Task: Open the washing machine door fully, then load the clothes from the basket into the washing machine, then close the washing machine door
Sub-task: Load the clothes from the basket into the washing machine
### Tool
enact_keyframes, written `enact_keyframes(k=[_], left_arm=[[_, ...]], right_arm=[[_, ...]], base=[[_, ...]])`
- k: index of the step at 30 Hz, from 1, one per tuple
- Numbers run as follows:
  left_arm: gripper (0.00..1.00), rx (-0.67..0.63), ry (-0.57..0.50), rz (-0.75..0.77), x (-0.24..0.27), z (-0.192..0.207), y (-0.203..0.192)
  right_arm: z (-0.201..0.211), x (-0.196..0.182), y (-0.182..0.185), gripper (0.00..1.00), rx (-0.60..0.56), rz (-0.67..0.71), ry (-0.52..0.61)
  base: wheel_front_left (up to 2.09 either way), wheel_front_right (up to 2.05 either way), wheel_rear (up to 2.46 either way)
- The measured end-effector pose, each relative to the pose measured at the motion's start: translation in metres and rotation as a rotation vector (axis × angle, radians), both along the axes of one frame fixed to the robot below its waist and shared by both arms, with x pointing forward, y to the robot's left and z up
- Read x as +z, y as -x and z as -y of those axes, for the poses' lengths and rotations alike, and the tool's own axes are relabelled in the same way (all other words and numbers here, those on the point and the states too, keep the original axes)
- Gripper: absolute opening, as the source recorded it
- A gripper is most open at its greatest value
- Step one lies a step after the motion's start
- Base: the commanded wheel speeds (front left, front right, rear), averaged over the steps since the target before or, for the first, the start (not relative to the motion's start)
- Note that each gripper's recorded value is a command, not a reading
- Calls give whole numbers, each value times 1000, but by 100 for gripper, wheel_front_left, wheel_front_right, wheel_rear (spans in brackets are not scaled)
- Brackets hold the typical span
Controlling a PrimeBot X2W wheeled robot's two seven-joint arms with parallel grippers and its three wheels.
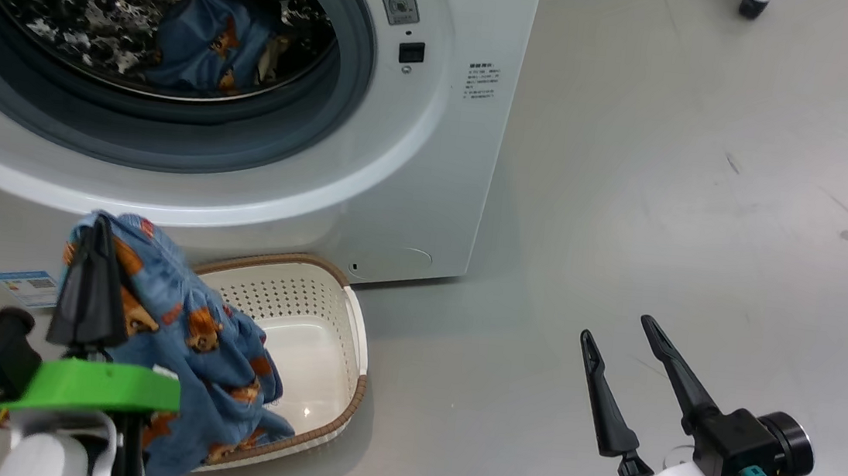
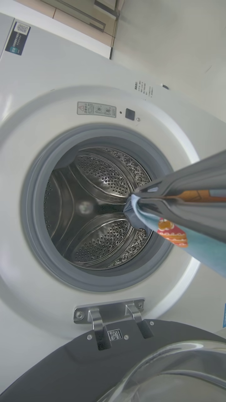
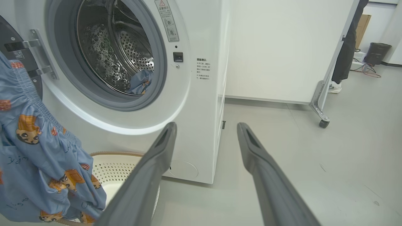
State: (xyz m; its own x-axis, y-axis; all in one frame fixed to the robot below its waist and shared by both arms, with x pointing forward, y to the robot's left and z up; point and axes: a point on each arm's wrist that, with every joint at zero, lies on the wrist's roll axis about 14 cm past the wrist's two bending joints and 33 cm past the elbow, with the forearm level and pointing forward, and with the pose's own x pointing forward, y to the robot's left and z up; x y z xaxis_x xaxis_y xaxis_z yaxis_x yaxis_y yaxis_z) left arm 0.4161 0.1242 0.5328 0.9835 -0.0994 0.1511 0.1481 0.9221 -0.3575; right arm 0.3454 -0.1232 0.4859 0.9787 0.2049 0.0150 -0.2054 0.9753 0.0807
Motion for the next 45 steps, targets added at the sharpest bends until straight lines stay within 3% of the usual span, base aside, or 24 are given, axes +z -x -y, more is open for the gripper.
enact_keyframes(k=[7,15,23,35,45], left_arm=[[0,-20,-116,8,5,1,-60],[0,-11,-169,1,4,0,-126],[0,-20,-241,-101,-35,5,-191],[0,-25,-231,-175,-87,23,-272],[0,-19,-228,-201,-134,31,-308]], right_arm=[[4,-1,-15,100,-15,-4,5],[7,-10,-24,100,-26,-34,10],[8,-29,-29,100,-43,-102,-31],[24,-68,-42,100,-113,-218,-13],[20,-98,-54,100,-100,-292,-2]], base=[[0,0,0],[0,0,0],[0,0,0],[0,0,0],[0,0,0]])
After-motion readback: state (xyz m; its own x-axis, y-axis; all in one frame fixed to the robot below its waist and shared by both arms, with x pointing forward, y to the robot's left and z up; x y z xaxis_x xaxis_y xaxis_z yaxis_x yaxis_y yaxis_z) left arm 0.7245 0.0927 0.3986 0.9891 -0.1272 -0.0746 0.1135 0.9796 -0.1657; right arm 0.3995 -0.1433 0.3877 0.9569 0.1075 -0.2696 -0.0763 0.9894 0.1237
